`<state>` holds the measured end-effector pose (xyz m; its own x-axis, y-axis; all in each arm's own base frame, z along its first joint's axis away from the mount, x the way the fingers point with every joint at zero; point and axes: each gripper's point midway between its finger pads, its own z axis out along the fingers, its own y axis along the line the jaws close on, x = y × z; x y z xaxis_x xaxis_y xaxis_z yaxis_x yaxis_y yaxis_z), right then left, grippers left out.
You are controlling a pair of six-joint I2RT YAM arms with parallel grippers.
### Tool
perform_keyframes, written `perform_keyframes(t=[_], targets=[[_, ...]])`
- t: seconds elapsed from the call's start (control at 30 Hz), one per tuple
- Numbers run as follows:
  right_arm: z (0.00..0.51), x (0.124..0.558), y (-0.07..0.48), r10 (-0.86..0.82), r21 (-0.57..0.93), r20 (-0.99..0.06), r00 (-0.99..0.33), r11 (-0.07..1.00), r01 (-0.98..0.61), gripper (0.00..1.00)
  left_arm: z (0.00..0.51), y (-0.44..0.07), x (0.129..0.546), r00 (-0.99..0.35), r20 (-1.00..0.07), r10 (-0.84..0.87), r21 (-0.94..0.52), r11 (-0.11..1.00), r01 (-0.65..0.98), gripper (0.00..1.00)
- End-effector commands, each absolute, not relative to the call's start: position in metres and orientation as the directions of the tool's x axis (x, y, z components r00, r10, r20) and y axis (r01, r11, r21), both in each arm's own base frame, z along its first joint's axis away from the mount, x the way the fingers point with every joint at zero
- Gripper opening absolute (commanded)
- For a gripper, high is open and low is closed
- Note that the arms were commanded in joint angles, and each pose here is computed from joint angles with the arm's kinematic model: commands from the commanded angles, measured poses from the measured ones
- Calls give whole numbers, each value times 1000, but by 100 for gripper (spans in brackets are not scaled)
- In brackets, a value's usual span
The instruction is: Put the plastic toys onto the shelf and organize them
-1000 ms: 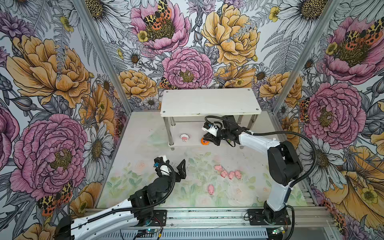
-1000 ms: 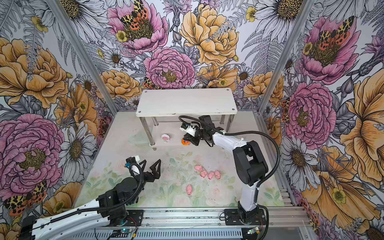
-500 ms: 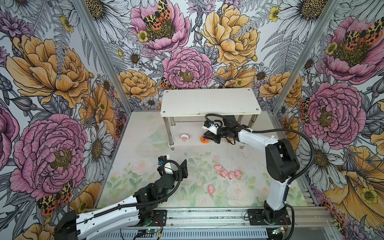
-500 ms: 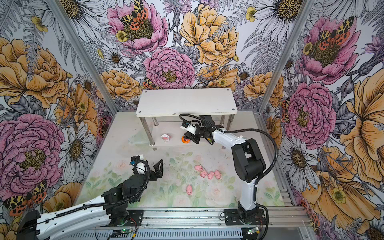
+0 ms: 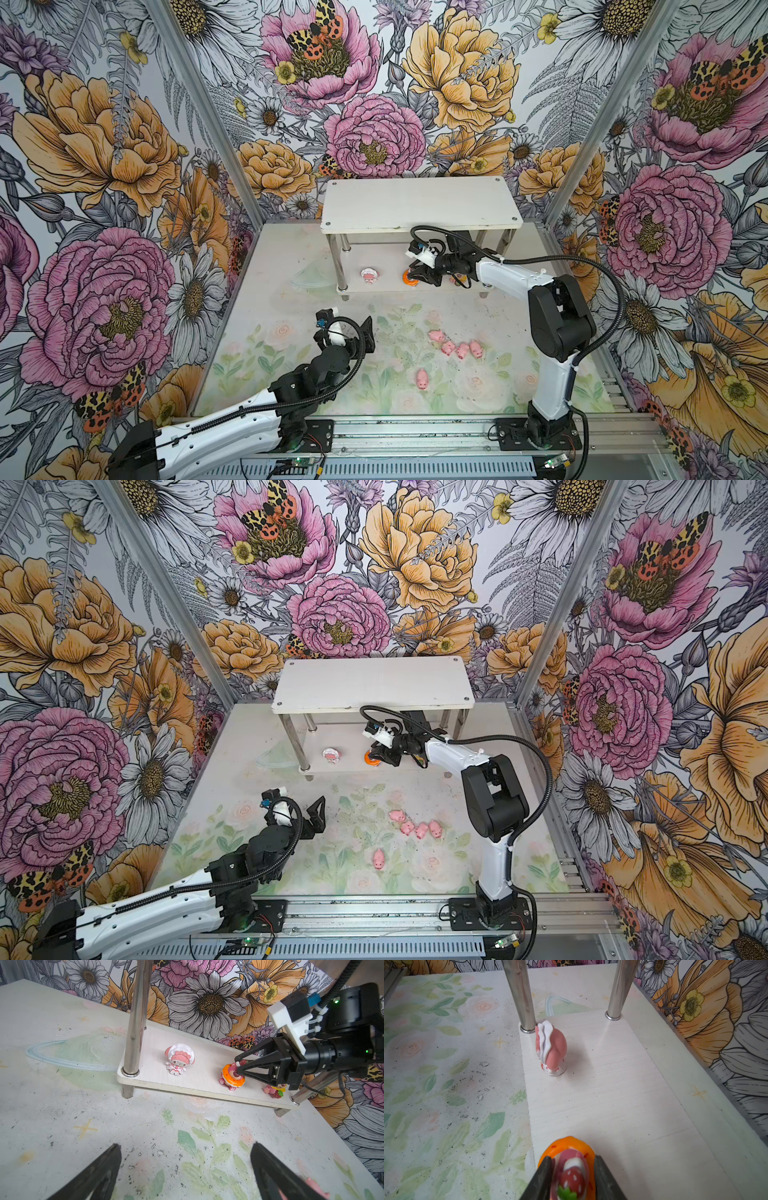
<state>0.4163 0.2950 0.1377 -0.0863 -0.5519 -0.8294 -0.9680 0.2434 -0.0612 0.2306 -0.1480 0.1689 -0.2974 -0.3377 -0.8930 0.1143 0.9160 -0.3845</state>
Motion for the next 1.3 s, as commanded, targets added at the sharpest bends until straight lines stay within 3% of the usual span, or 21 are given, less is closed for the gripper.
perform_keyframes(t=[0.0, 0.4, 0.9, 1.1, 1.27], targets=[[133, 424, 291, -563, -53, -819, -111, 267, -962, 38, 185, -154, 233, -288, -877, -384, -433, 892, 132, 99], [146, 430, 295, -527, -20, -838, -144, 294, -956, 51, 183, -158, 235, -300, -877, -376, -430, 892, 138, 99], [177, 419, 294, -452, -28, -883, -125, 317, -948, 53, 181, -157, 237, -299, -879, -372, -425, 894, 138, 99], [188, 417, 284, -429, -30, -889, -158, 400, -916, 53, 182, -158, 236, -301, -876, -376, -434, 888, 152, 98], [193, 414, 274, -342, 52, -900, -270, 530, -846, 54, 182, -156, 233, -300, -871, -389, -448, 880, 159, 99]])
